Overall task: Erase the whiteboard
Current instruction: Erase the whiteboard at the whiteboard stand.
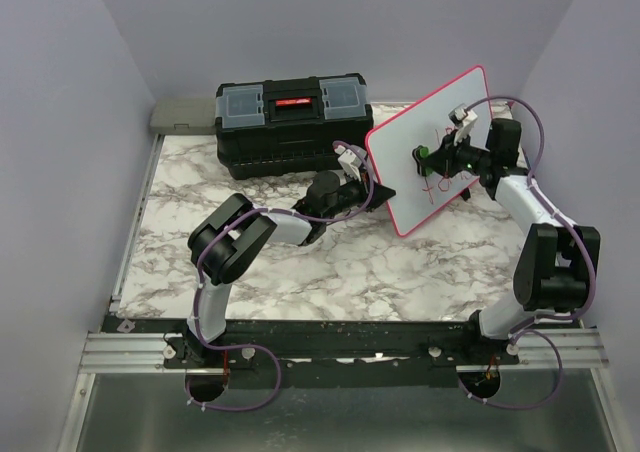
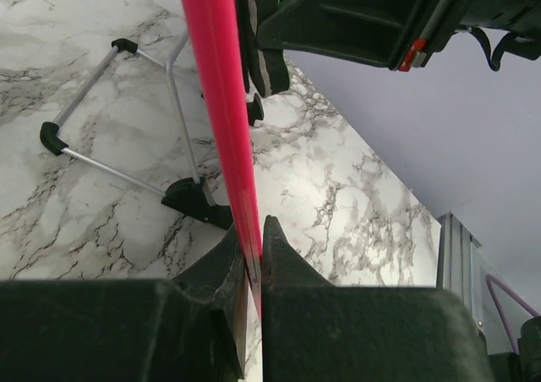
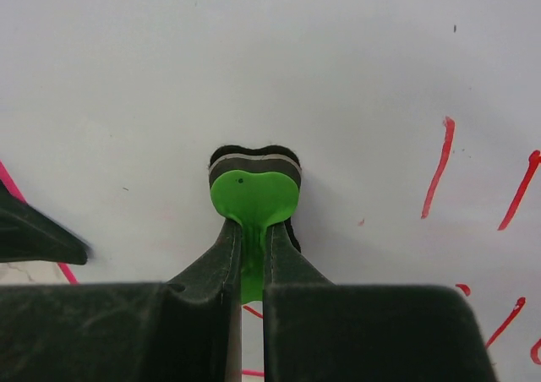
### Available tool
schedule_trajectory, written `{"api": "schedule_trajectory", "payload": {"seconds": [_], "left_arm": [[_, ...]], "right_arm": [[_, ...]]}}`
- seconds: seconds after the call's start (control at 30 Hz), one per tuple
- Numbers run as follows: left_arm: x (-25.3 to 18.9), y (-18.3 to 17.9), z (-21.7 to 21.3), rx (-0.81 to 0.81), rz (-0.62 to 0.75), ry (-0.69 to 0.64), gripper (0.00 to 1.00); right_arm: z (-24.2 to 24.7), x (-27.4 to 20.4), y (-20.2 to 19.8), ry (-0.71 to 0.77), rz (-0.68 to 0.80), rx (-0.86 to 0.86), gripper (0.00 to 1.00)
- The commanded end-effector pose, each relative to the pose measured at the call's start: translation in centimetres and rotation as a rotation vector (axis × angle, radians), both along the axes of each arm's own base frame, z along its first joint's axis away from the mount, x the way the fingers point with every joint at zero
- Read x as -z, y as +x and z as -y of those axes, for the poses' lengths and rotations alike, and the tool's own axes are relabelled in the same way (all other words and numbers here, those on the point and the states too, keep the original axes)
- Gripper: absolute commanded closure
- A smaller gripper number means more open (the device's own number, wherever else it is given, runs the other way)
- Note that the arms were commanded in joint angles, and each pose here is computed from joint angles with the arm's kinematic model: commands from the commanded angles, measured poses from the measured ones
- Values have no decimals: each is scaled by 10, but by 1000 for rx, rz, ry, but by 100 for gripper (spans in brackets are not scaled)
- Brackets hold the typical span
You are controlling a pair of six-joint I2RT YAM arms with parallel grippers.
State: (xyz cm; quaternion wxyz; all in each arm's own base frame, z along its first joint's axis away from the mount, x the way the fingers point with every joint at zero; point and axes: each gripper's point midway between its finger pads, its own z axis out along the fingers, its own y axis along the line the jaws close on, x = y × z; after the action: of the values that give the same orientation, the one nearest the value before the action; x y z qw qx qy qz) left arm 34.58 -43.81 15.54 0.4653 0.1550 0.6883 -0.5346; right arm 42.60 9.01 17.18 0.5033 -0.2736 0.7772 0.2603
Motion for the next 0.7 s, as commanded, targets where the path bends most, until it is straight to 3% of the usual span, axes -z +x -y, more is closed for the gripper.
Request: {"api": "schedule_trajectory", "payload": {"seconds": [0.0, 0.2, 0.4, 0.5, 0.67], "left_arm": [[-14, -25, 15, 123, 114, -17, 100], [-13, -26, 12, 120, 113, -16, 100], [-15, -26, 12, 119, 117, -23, 100], [-14, -27, 12, 122, 116, -21, 100], [-14, -25, 14, 123, 117, -24, 100]], "right_arm": [[-15, -40, 7, 112, 74, 13, 99], [19, -61, 49, 95, 114, 276, 99], [47, -24, 57, -22, 43, 399, 99], [48, -1, 45, -80, 2, 365, 99], [27, 36, 8, -132, -92, 150, 99]]}}
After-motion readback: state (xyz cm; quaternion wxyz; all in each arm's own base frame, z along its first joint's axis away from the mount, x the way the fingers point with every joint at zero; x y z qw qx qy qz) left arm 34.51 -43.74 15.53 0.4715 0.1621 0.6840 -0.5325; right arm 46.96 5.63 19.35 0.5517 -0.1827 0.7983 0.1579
